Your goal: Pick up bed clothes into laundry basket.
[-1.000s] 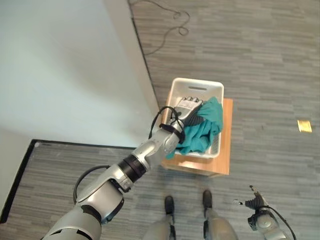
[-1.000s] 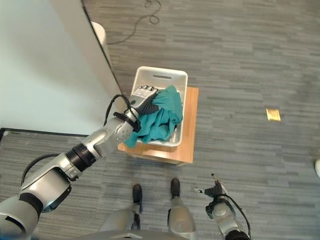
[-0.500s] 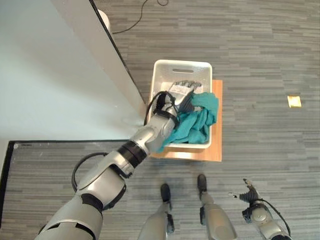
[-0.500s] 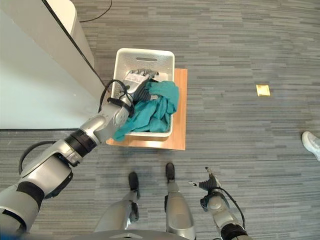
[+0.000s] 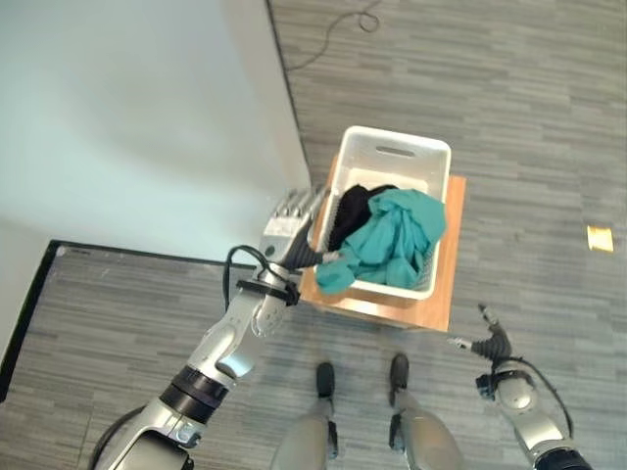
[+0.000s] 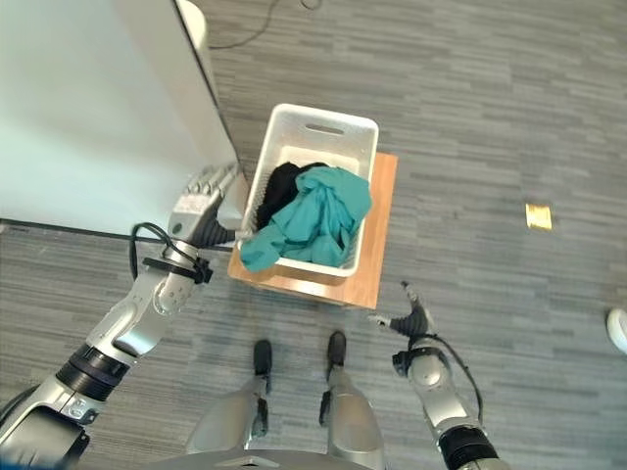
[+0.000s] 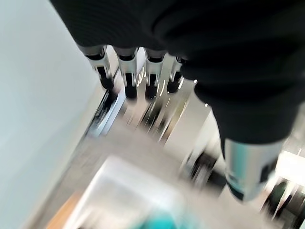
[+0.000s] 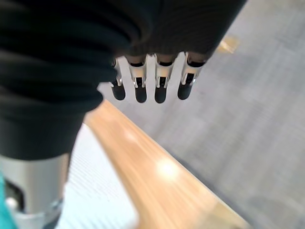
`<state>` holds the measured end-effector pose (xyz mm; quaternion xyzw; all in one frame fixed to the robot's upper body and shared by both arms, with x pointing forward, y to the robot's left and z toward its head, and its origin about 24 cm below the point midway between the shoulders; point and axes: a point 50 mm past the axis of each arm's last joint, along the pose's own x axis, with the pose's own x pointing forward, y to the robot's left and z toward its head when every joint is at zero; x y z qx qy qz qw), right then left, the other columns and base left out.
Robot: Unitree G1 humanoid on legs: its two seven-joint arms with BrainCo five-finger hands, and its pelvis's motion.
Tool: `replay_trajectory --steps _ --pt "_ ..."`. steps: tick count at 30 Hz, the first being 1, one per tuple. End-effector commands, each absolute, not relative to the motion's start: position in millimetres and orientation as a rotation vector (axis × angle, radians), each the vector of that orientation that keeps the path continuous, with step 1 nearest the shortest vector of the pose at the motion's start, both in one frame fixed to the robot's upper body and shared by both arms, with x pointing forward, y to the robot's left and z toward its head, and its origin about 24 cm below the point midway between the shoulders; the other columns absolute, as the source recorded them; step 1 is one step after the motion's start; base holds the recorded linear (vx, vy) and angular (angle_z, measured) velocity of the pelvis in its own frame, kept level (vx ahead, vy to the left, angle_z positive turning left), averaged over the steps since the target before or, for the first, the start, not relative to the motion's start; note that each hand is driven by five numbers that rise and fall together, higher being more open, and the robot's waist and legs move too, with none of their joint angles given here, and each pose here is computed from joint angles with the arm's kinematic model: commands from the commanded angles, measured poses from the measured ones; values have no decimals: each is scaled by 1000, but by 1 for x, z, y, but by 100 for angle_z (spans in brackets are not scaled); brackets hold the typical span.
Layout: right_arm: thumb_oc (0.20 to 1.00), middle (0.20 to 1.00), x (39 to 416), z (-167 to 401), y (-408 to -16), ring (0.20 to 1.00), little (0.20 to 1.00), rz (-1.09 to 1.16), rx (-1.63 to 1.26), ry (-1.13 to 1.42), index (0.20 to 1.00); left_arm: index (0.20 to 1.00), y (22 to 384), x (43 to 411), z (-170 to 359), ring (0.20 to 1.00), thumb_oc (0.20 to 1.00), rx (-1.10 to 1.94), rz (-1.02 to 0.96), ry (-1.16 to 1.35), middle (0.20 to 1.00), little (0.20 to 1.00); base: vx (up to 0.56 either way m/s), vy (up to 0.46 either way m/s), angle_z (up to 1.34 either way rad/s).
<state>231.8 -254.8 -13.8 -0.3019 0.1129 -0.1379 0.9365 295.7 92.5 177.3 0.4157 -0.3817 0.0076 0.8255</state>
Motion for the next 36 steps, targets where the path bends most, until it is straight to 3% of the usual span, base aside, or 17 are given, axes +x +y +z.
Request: replay_trajectory --steps 1,5,8,14,18,23,25,26,29,36 --pt "1000 1000 240 15 -273 1000 1000 -375 -726 112 1000 1000 57 315 207 1000 1000 561 -55 -853 1000 1000 64 -61 31" --pt "1000 1000 239 23 -278 1000 1000 -406 -770 84 1000 1000 57 302 206 1000 1000 370 -107 -820 1000 1000 67 -42 -26" --pt "1000 1000 246 52 -273 1000 1000 -416 -768 -50 1000 1000 82 293 195 1000 1000 204 -111 -739 1000 1000 48 -86 2" --pt "1000 1000 269 85 -227 1000 1000 -250 -790 -261 1000 1000 142 261 104 1000 1000 -54 -40 -334 1000 1000 -8 -147 23" --pt "1000 1000 274 95 -195 1000 1000 -93 -771 -347 1000 1000 188 211 45 1000 1000 -125 117 -74 1000 1000 -28 -127 85" --pt "1000 1000 280 97 -189 1000 1000 -55 -770 -361 1000 1000 191 208 41 1000 1000 -160 146 -56 1000 1000 -106 -110 119" --pt "1000 1000 285 102 -171 1000 1000 -2 -715 -396 1000 1000 209 207 48 1000 1000 -148 233 -97 1000 1000 -94 -255 300" --pt "1000 1000 270 172 -173 1000 1000 -43 -541 -636 1000 1000 236 190 51 1000 1000 -137 345 -110 1000 1000 78 -85 385" --pt "1000 1000 243 126 -173 1000 1000 64 -504 -454 1000 1000 251 175 50 1000 1000 -47 425 -82 1000 1000 252 113 212" --pt "1000 1000 237 121 -175 1000 1000 49 -540 -446 1000 1000 244 181 64 1000 1000 -11 403 -170 1000 1000 185 54 160"
